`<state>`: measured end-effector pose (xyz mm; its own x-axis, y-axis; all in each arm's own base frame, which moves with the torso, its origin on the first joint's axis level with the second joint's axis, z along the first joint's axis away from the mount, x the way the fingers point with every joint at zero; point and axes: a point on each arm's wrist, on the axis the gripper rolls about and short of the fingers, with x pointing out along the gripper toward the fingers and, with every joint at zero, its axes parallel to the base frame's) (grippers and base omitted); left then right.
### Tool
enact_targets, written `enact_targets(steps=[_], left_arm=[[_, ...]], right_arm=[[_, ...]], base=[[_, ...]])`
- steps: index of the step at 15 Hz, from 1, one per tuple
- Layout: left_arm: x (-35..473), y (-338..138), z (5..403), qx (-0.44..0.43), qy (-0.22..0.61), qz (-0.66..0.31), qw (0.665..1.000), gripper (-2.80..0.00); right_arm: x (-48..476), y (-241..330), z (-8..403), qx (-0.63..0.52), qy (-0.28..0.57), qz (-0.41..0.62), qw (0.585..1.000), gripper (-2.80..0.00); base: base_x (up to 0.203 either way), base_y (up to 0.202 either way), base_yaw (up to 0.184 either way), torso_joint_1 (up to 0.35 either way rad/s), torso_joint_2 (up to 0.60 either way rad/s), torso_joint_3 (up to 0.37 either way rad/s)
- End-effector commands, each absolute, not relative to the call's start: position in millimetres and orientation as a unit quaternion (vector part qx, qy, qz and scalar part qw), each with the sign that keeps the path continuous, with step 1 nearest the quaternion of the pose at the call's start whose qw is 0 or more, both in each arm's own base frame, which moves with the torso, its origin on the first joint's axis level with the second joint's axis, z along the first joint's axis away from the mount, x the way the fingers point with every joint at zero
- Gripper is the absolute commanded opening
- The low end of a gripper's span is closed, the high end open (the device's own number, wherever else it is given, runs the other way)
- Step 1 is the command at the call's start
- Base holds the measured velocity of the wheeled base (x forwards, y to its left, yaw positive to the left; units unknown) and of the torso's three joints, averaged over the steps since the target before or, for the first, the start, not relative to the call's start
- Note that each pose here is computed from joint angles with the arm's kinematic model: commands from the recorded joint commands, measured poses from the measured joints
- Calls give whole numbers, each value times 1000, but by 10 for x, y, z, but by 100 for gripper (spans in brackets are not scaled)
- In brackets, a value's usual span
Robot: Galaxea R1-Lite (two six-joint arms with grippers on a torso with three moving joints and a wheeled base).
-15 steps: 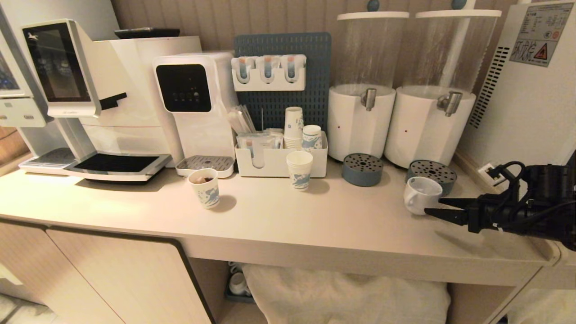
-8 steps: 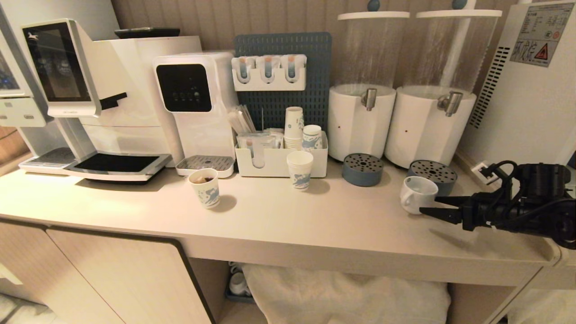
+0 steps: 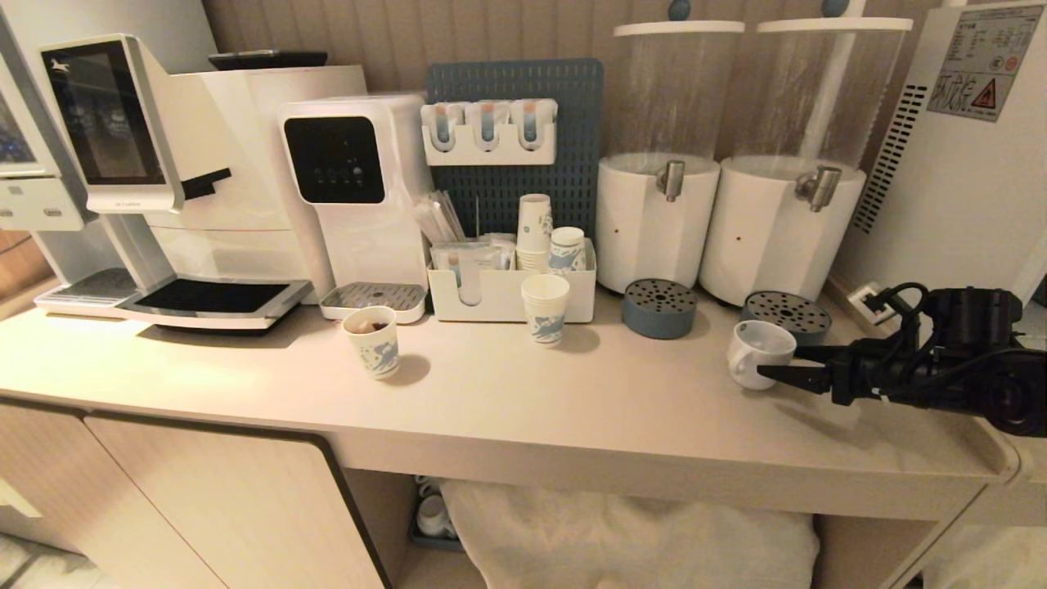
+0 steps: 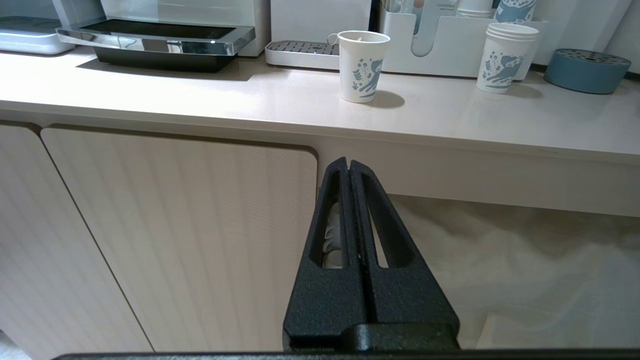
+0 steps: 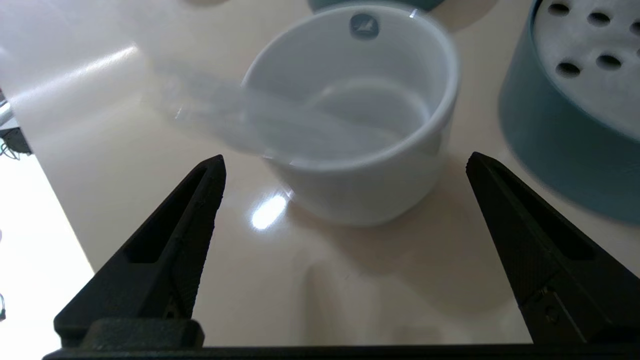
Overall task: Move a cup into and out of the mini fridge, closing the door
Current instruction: Put the ceramic cup in the freezer
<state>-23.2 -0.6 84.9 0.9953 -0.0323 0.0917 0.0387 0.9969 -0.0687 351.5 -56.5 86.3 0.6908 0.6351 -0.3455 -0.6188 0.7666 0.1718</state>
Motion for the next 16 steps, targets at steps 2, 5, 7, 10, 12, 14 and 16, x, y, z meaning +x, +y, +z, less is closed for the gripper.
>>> enact_targets(steps=[2, 5, 7, 10, 12, 14, 16], left_arm=[[-204, -6, 738, -36, -28, -17, 999, -280], [-204, -6, 738, -36, -28, -17, 999, -280], [-204, -6, 740, -36, -29, -17, 999, -280], [-205, -6, 749, -36, -34, -17, 999, -280], [-205, -6, 752, -36, -35, -17, 999, -280], [-205, -6, 752, -36, -35, -17, 999, -280], [-205, -6, 752, -36, -35, -17, 999, -280]], right_arm=[[3598, -562, 813, 23, 198, 345, 917, 0], [3644, -500, 783, 22, 200, 354, 913, 0], [3673, -440, 809, 18, 197, 359, 912, 0], [3707, -417, 817, 19, 196, 362, 911, 0], [3715, -418, 784, 21, 200, 362, 910, 0], [3729, -420, 758, 21, 200, 362, 910, 0], [3754, -424, 742, 21, 200, 362, 910, 0]], base=[[0, 0, 0, 0, 0, 0], [0, 0, 0, 0, 0, 0], [0, 0, 0, 0, 0, 0], [0, 0, 0, 0, 0, 0], [0, 0, 0, 0, 0, 0], [0, 0, 0, 0, 0, 0], [0, 0, 0, 0, 0, 0]])
